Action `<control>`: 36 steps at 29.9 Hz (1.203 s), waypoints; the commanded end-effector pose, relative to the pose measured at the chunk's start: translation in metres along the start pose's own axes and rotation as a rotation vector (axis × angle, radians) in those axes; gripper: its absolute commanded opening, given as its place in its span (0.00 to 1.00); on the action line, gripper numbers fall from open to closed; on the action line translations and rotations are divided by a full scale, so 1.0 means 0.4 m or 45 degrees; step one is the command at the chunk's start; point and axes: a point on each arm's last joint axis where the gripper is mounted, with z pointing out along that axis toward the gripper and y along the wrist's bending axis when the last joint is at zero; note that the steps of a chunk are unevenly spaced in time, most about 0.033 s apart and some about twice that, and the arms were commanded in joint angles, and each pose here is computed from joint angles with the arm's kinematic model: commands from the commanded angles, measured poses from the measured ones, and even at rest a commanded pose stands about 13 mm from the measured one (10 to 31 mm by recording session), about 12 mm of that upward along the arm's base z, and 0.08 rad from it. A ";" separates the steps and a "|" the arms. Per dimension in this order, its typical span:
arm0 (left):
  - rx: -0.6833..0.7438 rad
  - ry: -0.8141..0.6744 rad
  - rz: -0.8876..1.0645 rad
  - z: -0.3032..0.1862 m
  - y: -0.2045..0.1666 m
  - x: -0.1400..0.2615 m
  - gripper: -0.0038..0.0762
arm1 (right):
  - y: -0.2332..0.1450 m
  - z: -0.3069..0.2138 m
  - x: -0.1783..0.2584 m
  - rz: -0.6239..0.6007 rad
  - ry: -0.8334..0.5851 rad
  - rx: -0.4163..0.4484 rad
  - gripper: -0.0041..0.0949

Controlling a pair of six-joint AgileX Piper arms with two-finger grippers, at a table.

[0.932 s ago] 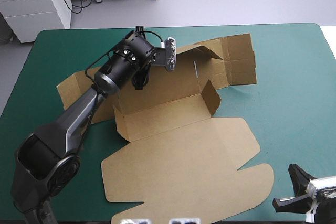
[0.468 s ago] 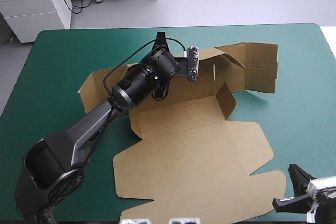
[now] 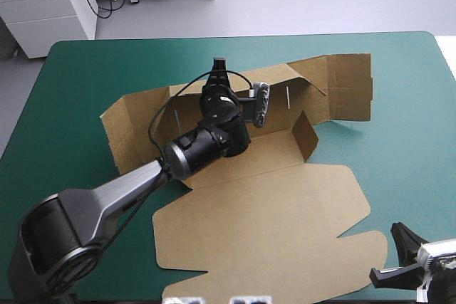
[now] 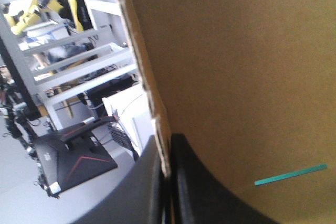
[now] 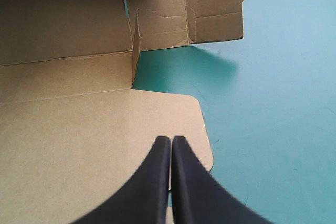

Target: Fold the box

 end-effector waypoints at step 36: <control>-0.695 -0.198 -0.014 -0.146 -0.162 0.087 0.04 | -0.006 0.116 -0.105 0.208 0.144 0.001 0.04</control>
